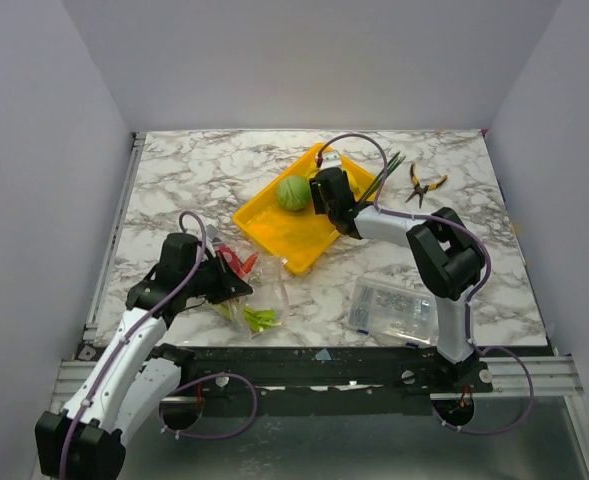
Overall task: Place the food in the zip-top bag and seal the zipper
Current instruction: Pick up the fake fruit from the zipper food storage bag.
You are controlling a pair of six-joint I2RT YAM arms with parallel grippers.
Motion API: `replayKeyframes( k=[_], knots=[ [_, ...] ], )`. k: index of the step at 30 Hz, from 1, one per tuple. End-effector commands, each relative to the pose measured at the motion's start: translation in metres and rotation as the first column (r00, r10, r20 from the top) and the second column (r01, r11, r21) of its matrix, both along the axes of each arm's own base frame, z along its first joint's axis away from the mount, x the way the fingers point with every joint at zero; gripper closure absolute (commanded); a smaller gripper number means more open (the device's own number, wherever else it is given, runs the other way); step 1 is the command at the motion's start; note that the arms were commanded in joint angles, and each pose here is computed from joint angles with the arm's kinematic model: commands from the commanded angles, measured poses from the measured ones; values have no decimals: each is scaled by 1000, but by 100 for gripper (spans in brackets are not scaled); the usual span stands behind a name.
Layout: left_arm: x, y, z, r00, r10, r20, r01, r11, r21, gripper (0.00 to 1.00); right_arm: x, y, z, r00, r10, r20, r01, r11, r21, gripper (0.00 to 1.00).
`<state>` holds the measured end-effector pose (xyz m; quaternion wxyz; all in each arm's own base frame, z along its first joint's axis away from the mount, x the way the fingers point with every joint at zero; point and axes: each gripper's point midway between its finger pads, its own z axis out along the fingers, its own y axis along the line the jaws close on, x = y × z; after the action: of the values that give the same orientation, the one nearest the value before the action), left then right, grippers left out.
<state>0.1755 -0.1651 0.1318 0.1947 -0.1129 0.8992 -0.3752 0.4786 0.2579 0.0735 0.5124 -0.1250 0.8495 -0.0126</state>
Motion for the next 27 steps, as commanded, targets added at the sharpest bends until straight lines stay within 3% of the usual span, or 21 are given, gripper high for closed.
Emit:
replayKeyframes(
  k=[1, 6, 10, 16, 27],
  knots=[
    [-11, 10, 6, 991, -5, 136, 3, 1000, 20, 100, -6, 9, -15, 997, 4, -74, 0, 998, 57, 100],
    [-32, 5, 0, 990, -9, 140, 11, 1000, -15, 100, -14, 17, -25, 991, 47, -129, -30, 991, 134, 100],
    [-24, 14, -8, 993, 52, 104, -56, 998, 41, 100, -13, 20, -27, 990, 63, -130, -44, 989, 142, 100],
    [3, 11, 23, 981, 36, 191, -50, 996, 71, 100, -10, 21, -16, 990, 81, -111, -62, 983, 170, 100],
    [27, -17, 37, 967, -104, 232, 100, 995, 30, 100, -10, 10, 4, 993, 64, -97, -43, 978, 203, 100]
  ],
)
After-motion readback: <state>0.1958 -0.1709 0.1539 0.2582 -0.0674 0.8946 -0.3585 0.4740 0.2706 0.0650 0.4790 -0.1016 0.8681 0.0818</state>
